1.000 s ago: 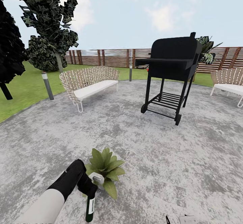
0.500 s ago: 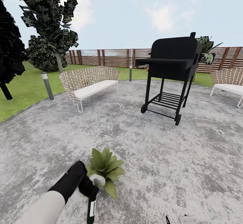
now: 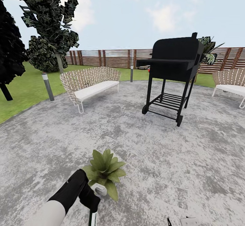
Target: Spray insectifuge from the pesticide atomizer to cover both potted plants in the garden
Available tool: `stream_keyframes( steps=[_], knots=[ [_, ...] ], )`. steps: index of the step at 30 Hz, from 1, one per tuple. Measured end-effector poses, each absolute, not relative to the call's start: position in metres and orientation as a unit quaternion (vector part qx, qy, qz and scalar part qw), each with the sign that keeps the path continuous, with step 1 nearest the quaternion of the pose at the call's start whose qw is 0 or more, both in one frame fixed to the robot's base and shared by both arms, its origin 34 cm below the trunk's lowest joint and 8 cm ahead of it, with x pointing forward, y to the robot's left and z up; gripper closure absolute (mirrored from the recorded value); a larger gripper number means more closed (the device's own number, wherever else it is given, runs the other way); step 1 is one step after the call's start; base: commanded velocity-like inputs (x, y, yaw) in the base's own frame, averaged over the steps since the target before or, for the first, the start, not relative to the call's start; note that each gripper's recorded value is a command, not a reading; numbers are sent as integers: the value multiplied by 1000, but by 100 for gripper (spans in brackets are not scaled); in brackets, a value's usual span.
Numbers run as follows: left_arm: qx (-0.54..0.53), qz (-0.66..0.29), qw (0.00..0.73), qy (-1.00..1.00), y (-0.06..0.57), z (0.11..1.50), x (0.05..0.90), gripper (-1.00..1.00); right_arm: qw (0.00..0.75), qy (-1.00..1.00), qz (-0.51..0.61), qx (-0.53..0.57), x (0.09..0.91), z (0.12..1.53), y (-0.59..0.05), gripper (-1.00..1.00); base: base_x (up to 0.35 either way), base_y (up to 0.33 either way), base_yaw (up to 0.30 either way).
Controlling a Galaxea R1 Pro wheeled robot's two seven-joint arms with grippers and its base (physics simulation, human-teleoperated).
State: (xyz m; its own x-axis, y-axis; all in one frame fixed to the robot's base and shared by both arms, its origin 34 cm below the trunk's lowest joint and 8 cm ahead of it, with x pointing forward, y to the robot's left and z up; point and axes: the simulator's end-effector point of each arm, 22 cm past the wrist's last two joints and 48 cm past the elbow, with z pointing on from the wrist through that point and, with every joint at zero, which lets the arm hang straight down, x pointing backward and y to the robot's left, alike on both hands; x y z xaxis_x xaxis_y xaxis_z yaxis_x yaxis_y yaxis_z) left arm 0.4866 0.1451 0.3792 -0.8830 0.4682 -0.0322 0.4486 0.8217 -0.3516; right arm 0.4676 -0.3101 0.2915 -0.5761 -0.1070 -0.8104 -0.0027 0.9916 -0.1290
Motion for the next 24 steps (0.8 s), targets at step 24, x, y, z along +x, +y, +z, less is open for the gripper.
stream_keyframes(
  steps=[24],
  knots=[
    [-226,216,-22,-950,103,364,487,100,459,886,-56,-31,468,291,-310,-100,0,0,0]
  ],
)
